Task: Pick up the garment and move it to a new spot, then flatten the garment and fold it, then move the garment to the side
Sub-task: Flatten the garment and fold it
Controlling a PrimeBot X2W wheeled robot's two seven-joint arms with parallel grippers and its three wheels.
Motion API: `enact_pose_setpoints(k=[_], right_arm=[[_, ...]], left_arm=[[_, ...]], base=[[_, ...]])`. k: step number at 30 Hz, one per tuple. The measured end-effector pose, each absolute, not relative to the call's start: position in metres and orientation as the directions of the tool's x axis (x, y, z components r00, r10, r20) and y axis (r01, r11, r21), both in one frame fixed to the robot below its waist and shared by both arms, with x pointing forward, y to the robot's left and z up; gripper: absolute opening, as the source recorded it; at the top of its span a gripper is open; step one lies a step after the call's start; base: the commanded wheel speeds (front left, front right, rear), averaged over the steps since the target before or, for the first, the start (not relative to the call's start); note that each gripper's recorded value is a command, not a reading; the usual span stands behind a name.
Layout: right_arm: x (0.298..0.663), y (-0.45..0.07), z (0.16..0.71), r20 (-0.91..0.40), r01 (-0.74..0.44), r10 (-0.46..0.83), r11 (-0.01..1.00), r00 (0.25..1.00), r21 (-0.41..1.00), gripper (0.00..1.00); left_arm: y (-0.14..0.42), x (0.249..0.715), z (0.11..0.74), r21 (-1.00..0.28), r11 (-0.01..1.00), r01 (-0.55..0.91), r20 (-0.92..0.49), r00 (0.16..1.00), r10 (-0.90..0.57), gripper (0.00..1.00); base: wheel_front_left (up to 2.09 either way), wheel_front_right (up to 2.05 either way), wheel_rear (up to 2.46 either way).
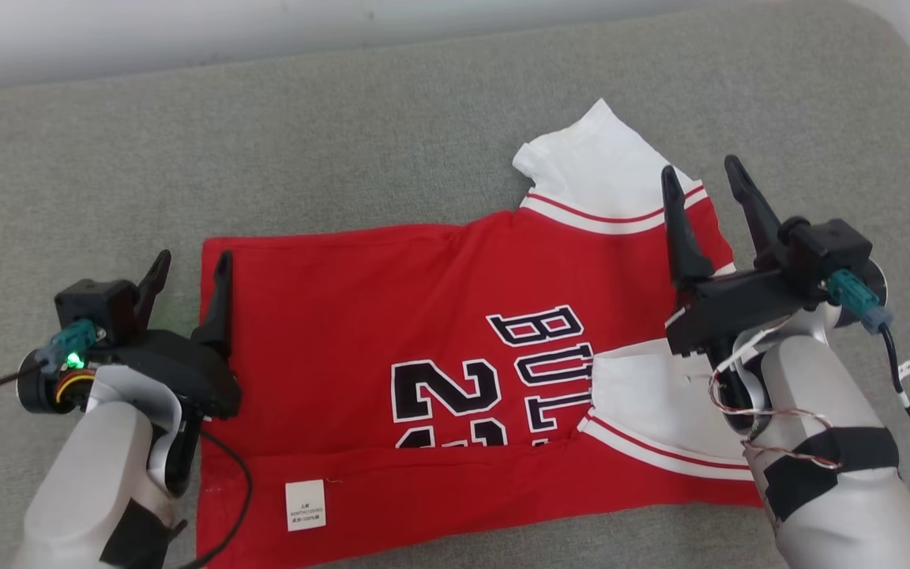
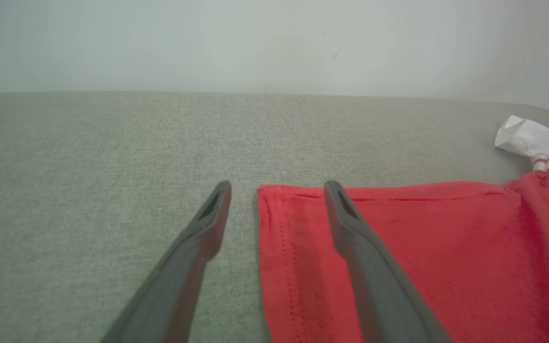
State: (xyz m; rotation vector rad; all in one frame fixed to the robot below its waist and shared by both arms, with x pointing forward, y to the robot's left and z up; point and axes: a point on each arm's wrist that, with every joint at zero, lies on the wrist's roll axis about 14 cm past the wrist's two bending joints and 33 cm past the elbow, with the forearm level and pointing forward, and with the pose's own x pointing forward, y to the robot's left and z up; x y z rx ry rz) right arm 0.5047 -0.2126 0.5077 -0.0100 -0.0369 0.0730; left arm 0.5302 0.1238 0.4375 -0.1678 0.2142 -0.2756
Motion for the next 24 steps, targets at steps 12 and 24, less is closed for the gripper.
enact_pose_setpoints(k=[12,24], right_arm=[[0.520,-0.216,0.493,-0.004,-0.076,0.076,0.997,0.997,-0.024,1.00],[0.531,-0.217,0.484,-0.042,-0.088,0.085,0.995,0.995,-0.056,1.00]], left_arm=[[0.111,0.551,0.405,-0.231,0.944,0.237,-0.265,0.918,-0.295,1.00],[0.108,0.555,0.409,-0.245,0.940,0.235,-0.245,0.924,-0.295,0.00]], base=[[0.00,0.00,0.00],[0.00,0.00,0.00]])
